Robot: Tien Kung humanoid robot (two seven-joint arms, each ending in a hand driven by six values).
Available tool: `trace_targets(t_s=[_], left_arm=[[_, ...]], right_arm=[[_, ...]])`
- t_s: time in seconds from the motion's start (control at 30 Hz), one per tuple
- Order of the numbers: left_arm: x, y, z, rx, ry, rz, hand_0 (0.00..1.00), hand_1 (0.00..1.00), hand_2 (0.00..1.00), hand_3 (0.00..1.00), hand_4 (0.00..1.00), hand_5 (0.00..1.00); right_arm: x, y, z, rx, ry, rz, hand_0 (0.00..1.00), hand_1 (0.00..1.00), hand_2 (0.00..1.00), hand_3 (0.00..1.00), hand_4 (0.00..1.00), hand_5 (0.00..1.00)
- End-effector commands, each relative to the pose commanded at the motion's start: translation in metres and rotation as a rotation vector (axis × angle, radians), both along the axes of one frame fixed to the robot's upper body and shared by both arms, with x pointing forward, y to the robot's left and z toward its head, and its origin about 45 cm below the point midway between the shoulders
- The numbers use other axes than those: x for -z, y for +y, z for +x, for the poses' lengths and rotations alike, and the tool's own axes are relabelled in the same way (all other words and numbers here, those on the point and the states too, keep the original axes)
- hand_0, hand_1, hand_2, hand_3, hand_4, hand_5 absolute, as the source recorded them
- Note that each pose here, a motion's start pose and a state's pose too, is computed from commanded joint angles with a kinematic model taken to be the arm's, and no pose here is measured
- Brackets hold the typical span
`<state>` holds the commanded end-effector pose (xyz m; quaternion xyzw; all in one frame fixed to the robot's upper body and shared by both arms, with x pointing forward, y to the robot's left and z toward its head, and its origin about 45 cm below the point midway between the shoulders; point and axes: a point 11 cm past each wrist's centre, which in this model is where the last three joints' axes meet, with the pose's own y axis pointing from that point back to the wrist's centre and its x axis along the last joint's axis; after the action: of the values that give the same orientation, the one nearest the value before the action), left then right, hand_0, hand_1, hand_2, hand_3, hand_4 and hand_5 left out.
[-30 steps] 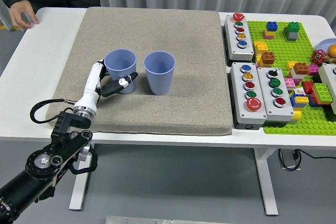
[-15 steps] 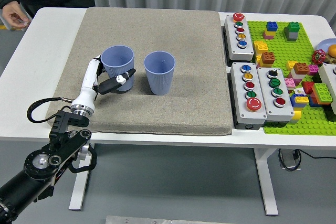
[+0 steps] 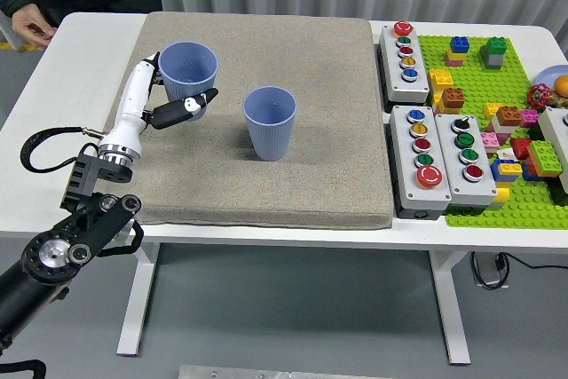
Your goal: Pick cup pour cup place
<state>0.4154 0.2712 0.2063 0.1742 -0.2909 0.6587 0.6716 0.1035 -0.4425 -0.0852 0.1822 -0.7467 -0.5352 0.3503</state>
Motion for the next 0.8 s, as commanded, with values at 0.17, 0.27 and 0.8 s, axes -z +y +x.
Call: trace_targets(t_s=[0.17, 0.27, 0.8], left_arm=[[-0.014, -0.004, 0.0078, 0.041, -0.026, 0.158, 0.447, 0.442, 0.508, 0.527, 0.844, 0.249], [-0.023, -0.011, 0.0110, 0.068, -0.043, 0.226, 0.447, 0.436, 0.505, 0.518, 0.833, 0.234], [-0.057, -0.034, 0.0203, 0.151, -0.166, 0.580, 0.436, 0.437, 0.487, 0.497, 0.788, 0.202]], right_arm=[[0.000, 0.000, -0.001, 0.000, 0.002, -0.001, 0.669, 0.610, 0.557, 0.551, 0.002, 0.198], [0.000, 0.000, -0.001, 0.002, 0.001, 0.000, 0.669, 0.610, 0.557, 0.551, 0.002, 0.198], [-0.001, -0.001, 0.002, 0.006, -0.009, -0.003, 0.669, 0.610, 0.557, 0.550, 0.002, 0.198]])
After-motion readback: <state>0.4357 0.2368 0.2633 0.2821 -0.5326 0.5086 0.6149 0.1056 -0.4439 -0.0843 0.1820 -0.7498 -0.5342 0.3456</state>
